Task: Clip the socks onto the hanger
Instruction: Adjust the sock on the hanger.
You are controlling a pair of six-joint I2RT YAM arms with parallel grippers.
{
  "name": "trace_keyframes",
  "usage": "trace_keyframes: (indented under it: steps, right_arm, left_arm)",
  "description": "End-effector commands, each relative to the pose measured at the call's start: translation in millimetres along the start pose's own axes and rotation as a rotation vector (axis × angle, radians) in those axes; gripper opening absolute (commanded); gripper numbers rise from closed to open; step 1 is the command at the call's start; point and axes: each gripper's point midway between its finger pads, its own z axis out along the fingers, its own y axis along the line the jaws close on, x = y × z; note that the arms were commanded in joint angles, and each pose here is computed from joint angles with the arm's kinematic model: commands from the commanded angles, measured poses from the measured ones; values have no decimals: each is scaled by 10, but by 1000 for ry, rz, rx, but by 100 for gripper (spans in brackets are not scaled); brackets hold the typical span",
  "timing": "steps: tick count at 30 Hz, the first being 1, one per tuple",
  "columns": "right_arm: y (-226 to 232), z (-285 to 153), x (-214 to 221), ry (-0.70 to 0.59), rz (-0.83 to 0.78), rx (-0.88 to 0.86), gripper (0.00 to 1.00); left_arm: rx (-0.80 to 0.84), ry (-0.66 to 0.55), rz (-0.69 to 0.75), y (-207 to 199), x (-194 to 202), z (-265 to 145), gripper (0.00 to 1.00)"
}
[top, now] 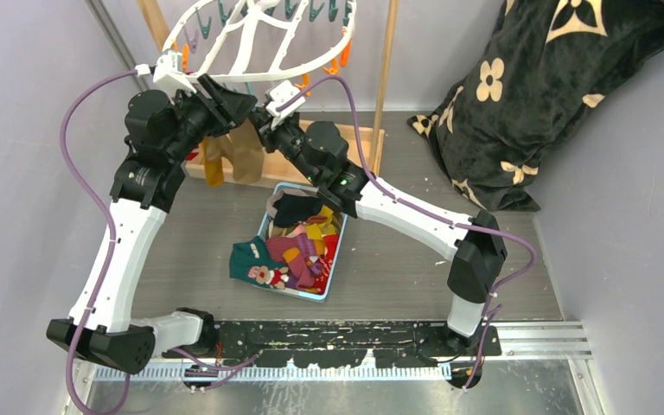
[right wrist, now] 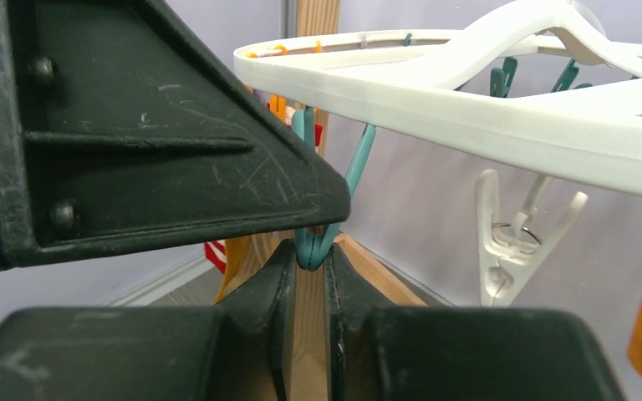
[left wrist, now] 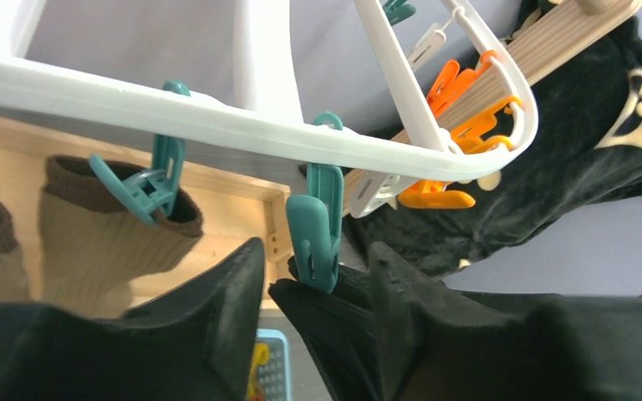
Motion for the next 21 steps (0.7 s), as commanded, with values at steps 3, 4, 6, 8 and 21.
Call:
trace_keyframes:
  steps: [3,4,6,8,21]
  right_arm:
    - [-138,-85,-688,-180,63,25,5]
    - [-138,-92,-688,-180,67,23,5]
    - [-141,-103,-702,-184,85,22,5]
    - [-144,-117,-728,-190,113,13,5]
    - [-423,-284,-878,-268,483,-38,4]
  left_arm:
    - [42,-100,32,-211,-316,-166,75]
    - [36,-104,35,-200,-327,-171,78]
    - [38,-103,36,-202,-330,-175,79]
    - [51,-101,31,-222,-333,-169,79]
    - [351,31,-136,-435,-373,-142,63]
